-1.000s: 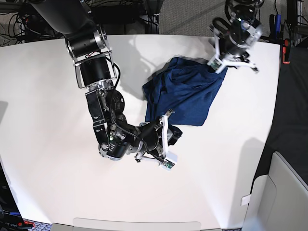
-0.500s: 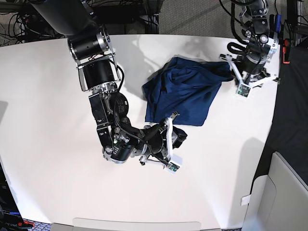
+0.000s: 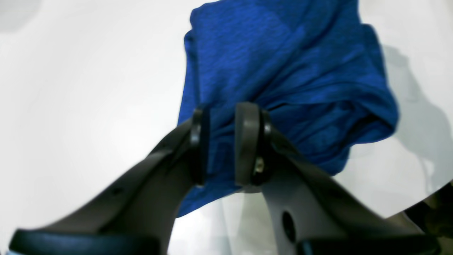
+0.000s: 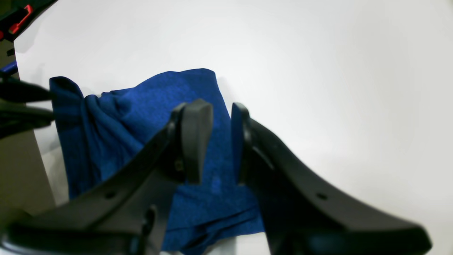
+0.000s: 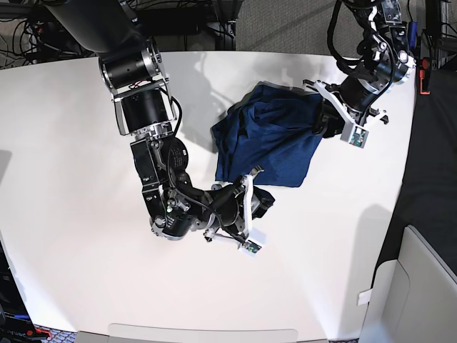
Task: Fold the T-shirt properly
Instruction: 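Fold the held corner over the bundle with the left gripper and release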
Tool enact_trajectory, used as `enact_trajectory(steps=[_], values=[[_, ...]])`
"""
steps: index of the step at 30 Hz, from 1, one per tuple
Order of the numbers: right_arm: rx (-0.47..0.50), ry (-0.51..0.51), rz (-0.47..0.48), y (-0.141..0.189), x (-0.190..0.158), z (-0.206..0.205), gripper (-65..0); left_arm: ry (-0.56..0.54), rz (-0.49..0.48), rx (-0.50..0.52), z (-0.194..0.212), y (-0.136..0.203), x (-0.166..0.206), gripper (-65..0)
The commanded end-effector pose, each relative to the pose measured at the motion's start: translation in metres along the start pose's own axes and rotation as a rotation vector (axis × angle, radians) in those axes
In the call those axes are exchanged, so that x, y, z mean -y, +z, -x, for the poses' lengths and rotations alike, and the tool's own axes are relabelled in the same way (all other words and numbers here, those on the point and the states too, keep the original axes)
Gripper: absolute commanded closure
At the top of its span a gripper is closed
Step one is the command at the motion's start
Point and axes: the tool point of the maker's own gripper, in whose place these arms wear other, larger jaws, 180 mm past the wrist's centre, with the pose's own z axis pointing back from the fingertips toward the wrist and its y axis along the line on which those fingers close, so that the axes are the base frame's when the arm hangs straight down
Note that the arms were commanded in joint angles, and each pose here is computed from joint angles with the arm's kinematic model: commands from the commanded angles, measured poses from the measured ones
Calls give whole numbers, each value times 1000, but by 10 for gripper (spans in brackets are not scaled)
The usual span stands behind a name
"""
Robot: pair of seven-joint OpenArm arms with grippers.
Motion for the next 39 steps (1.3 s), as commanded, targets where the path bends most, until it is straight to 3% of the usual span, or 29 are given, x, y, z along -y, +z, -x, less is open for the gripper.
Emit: enact_trajectory(steps=[1, 15, 22, 27, 35, 39], values=[[71, 43, 8, 9, 2, -31, -126, 1, 20, 40, -10, 0, 6, -105], [79, 49, 16, 12, 7, -38, -126, -25, 299, -127, 42, -35, 97, -105], [75, 51, 15, 11, 6, -37, -126, -154, 449, -302, 84, -24, 139, -103], [63, 61, 28, 10, 7, -36, -126, -178, 455, -290, 77, -16, 143, -103], [-55, 134, 170, 4, 23, -26, -124, -114, 250, -215, 54, -4, 78, -102], [-120, 227, 216, -1, 22, -24, -122, -59, 249, -176, 45, -3, 80, -102]])
